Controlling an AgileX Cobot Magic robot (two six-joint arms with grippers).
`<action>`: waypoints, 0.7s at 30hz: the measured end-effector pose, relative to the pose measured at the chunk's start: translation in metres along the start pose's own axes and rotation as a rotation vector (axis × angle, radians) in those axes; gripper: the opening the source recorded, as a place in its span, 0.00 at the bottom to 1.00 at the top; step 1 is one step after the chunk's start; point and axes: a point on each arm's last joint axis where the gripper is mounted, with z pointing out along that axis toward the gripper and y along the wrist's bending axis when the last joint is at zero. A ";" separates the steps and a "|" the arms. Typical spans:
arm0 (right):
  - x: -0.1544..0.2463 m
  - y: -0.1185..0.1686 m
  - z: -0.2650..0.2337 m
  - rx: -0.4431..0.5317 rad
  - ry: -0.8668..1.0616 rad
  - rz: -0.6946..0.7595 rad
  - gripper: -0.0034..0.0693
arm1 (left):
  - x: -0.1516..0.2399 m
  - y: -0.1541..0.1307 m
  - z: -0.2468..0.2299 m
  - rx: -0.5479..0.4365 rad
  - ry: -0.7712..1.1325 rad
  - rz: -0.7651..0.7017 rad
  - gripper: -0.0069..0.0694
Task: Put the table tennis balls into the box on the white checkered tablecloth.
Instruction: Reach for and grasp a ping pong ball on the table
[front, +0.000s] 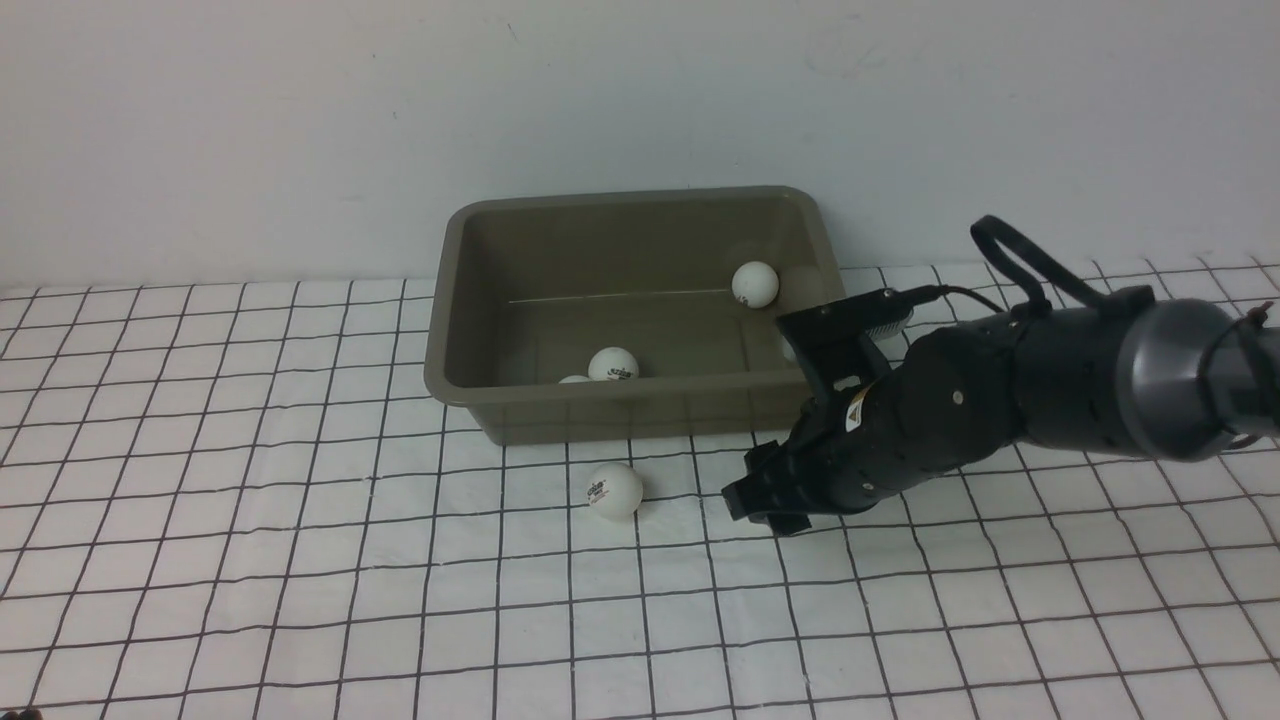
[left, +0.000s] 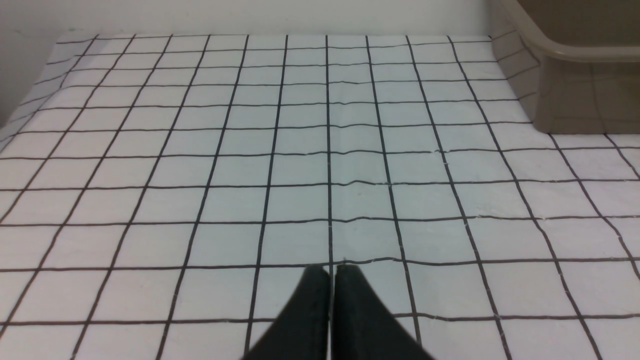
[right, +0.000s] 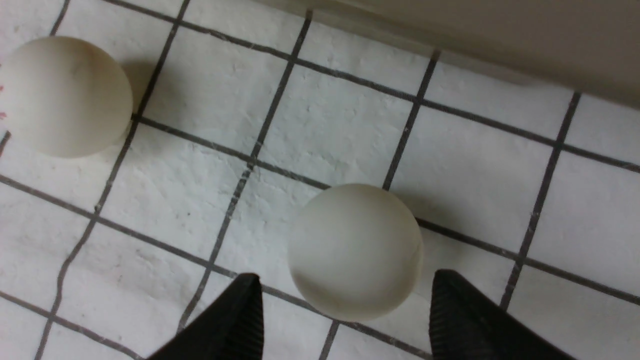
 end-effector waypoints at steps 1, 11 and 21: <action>0.000 0.000 0.000 0.000 0.000 0.000 0.61 | 0.000 0.000 0.000 0.000 0.000 0.000 0.08; -0.002 0.000 0.000 0.001 -0.021 0.000 0.61 | 0.000 0.000 0.000 0.000 0.000 0.000 0.08; -0.004 0.000 0.000 0.002 -0.049 -0.003 0.61 | 0.000 0.000 0.000 0.000 0.000 0.000 0.08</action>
